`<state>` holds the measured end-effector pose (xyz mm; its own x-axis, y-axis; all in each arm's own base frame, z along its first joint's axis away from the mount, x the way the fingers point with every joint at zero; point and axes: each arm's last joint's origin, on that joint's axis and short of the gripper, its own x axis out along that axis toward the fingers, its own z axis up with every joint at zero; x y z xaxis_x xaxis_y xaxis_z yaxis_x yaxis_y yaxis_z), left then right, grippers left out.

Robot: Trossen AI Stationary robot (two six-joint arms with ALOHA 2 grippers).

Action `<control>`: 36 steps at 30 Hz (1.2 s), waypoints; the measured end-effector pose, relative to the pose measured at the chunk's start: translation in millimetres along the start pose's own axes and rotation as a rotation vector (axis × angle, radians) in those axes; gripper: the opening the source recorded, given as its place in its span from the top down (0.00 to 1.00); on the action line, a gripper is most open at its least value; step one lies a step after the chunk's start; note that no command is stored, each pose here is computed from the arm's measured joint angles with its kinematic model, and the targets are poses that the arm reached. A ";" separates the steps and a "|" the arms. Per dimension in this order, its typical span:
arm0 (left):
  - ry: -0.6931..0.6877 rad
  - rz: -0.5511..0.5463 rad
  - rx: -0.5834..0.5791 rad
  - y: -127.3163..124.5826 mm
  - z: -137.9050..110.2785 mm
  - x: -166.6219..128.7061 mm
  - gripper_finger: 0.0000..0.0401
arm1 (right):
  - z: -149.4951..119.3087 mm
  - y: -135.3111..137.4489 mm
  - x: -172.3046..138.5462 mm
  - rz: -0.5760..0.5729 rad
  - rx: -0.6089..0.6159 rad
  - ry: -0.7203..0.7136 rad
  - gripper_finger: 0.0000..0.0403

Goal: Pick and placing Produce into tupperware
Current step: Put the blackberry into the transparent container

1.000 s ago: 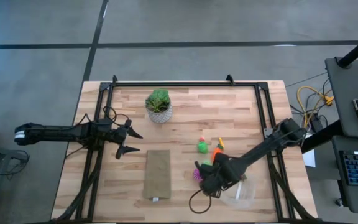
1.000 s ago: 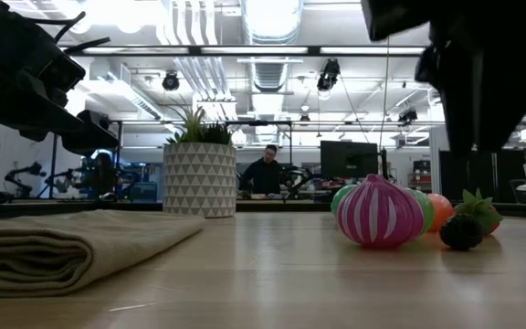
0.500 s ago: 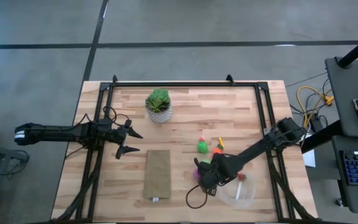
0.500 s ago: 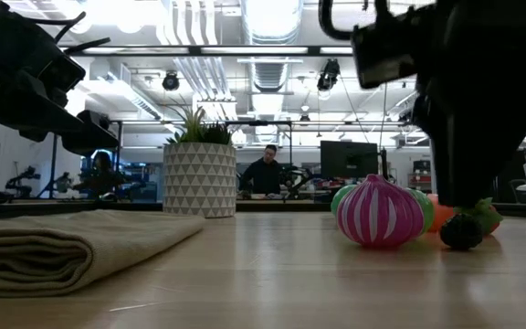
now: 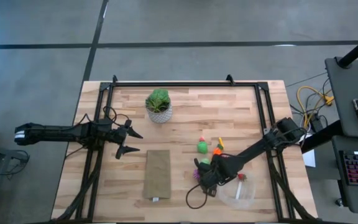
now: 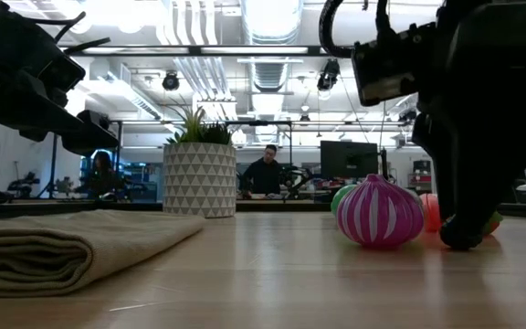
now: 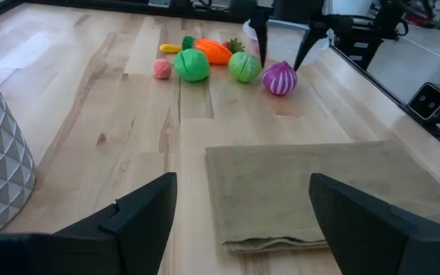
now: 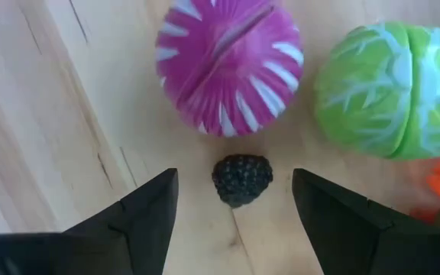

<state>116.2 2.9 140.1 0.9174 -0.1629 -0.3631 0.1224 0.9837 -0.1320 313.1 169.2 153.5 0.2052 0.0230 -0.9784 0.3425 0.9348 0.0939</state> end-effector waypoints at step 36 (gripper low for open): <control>0.000 0.000 0.000 0.0 0.0 0.0 0.29 | 2.7 0.9 14.0 -0.075 0.070 0.008 0.49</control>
<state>116.2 2.9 140.1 0.9173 -0.1629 -0.3633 0.1224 0.9837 -0.1320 318.7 169.4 140.4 0.1696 -0.0436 -0.9845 0.4204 0.9068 0.0323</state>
